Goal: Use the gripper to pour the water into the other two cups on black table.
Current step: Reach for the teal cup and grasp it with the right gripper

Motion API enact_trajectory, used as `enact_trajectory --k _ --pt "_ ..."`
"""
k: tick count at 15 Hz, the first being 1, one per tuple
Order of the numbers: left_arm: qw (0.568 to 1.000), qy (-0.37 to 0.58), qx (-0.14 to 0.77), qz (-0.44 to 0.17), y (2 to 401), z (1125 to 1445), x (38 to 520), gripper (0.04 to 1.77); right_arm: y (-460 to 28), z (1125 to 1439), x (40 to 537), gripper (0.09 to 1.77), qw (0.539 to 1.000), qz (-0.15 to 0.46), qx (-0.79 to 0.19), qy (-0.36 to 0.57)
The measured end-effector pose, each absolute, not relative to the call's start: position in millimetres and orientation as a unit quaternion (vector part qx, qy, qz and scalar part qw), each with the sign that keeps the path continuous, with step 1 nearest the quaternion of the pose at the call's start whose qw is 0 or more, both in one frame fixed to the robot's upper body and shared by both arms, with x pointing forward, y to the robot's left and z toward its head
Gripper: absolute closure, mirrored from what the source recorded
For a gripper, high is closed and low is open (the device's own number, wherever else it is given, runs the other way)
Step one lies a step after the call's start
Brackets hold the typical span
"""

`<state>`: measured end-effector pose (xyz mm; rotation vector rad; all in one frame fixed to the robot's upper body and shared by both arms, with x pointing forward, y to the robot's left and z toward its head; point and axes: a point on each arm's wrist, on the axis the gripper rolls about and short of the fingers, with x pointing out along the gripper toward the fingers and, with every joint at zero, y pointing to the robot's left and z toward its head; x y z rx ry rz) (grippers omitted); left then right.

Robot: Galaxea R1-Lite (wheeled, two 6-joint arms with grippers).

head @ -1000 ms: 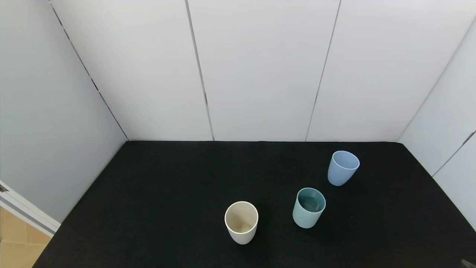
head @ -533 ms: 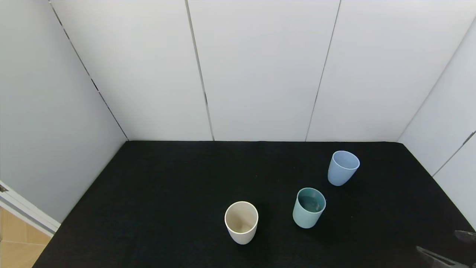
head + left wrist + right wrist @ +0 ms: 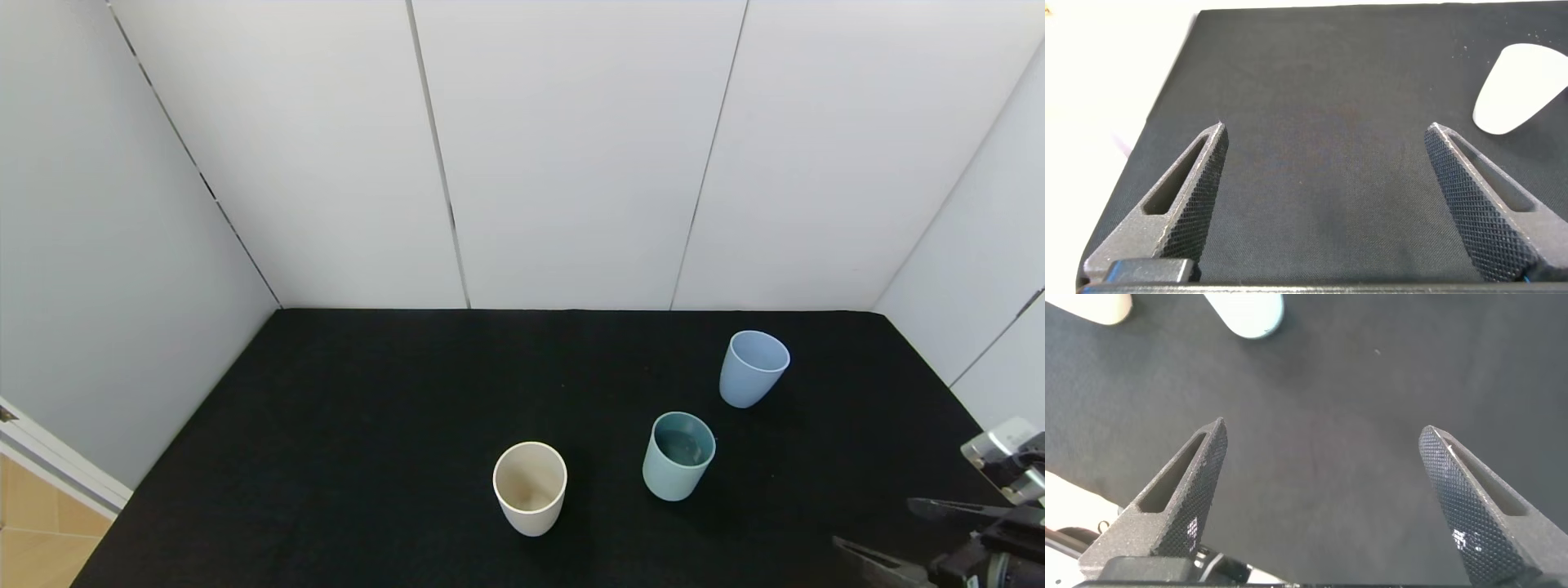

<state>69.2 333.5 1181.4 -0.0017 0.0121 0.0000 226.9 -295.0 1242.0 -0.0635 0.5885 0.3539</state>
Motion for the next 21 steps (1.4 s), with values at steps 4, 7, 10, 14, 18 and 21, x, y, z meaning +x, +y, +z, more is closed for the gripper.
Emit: enact_trajectory --k 4,7,10,14,18,21 --pt "1.0 0.006 -0.001 0.0 333.5 1181.4 69.2 0.09 -273.4 1229.4 245.7 0.15 0.937 0.174 -0.038 0.301" --pt "1.0 0.006 -0.001 0.0 333.5 1181.4 69.2 0.09 -256.1 1219.4 259.0 0.15 0.934 0.191 -0.042 0.301" --pt "1.0 0.006 -0.001 0.0 333.5 1181.4 69.2 0.09 -238.4 1208.1 272.5 0.15 0.932 0.206 -0.045 0.293" --pt "1.0 0.006 -0.001 0.0 333.5 1181.4 69.2 0.09 -216.6 1194.3 284.3 0.15 0.931 0.22 -0.049 0.288" --pt "1.0 0.006 -0.001 0.0 333.5 1181.4 69.2 0.09 -207.7 1188.5 294.0 0.15 0.927 0.223 -0.053 0.296" --pt "1.0 0.006 -0.001 0.0 333.5 1181.4 69.2 0.09 -201.8 1187.4 302.9 0.15 0.928 0.223 -0.052 0.294"
